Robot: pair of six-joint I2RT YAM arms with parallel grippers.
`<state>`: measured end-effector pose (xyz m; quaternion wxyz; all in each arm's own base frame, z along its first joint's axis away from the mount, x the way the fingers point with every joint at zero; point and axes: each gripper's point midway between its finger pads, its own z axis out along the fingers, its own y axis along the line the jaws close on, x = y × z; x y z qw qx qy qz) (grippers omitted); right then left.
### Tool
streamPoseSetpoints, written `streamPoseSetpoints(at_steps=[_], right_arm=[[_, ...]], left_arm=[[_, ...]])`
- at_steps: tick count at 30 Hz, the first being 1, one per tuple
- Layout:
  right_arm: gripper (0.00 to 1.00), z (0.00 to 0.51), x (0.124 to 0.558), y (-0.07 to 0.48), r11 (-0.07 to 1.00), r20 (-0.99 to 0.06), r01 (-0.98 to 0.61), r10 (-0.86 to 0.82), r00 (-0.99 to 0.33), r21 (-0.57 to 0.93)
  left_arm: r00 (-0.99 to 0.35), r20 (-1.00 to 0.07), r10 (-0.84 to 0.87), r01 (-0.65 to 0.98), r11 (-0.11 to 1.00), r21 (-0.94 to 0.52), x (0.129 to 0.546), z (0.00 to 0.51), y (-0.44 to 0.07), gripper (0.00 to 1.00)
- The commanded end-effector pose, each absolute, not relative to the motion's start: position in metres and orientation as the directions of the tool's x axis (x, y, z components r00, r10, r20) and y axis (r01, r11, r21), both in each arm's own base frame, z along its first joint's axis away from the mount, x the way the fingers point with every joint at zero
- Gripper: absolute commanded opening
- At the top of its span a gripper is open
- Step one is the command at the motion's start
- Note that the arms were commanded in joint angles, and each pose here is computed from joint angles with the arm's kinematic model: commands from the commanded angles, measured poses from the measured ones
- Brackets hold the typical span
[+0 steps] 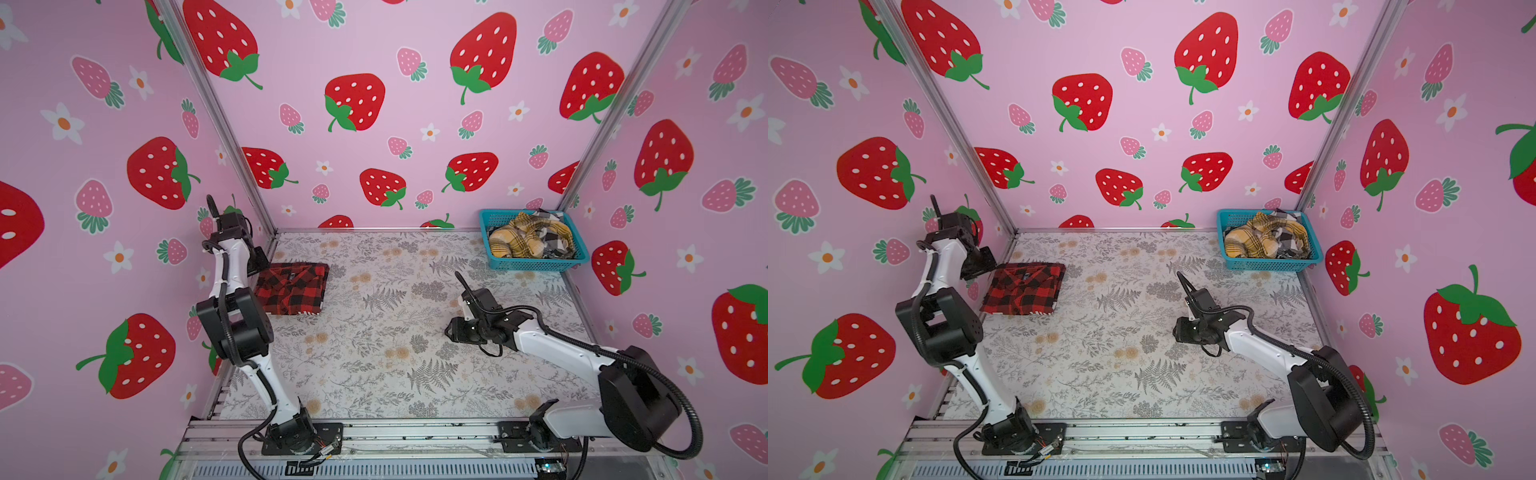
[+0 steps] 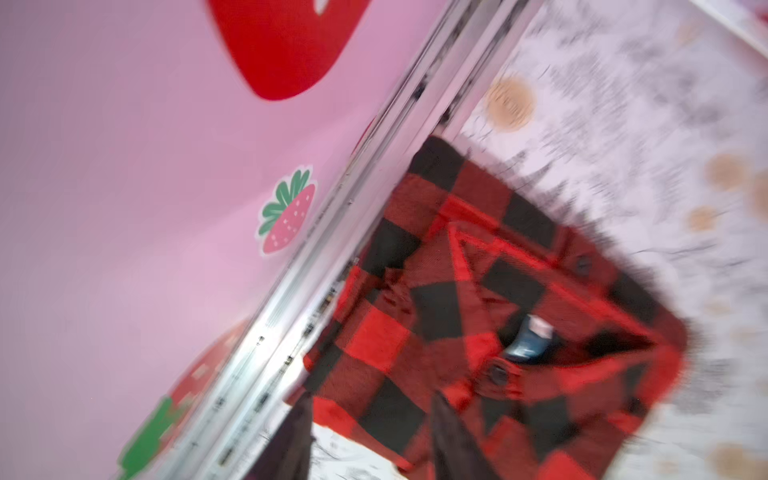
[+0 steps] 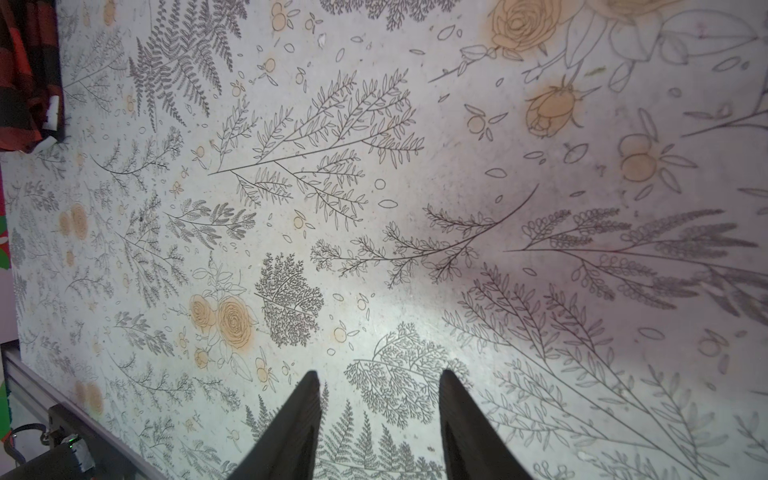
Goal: Fold and stack the long sleeve shirts
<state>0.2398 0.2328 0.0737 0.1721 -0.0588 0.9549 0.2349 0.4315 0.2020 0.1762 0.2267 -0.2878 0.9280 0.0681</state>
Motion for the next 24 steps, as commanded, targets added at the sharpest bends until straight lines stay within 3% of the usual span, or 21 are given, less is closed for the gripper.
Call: streamPoseSetpoints(at_steps=[1,6,11,24], right_arm=[[0.48,0.076,0.243,0.241,0.871,-0.364,-0.194,-0.020,-0.931,0.451],[0.47,0.077,0.244,0.248,0.865,-0.382,-0.205,-0.017,-0.924,0.458],[0.47,0.080,0.244,0.250,0.866,-0.403,-0.214,-0.016,-0.915,0.451],[0.47,0.074,0.243,0.248,0.867,-0.408,-0.197,0.008,-0.913,0.457]], left_arm=[[-0.690,-0.389,-0.611,-0.559,0.791,-0.250,0.428,0.165,0.156,0.30],[-0.641,-0.296,-0.708,-0.539,0.690,-0.483,0.420,0.132,0.110,0.16],[-0.670,-0.210,-0.712,-0.548,0.666,-0.506,0.411,0.098,0.096,0.00],[-0.716,-0.112,-0.689,-0.597,0.688,-0.413,0.388,0.045,0.095,0.00]])
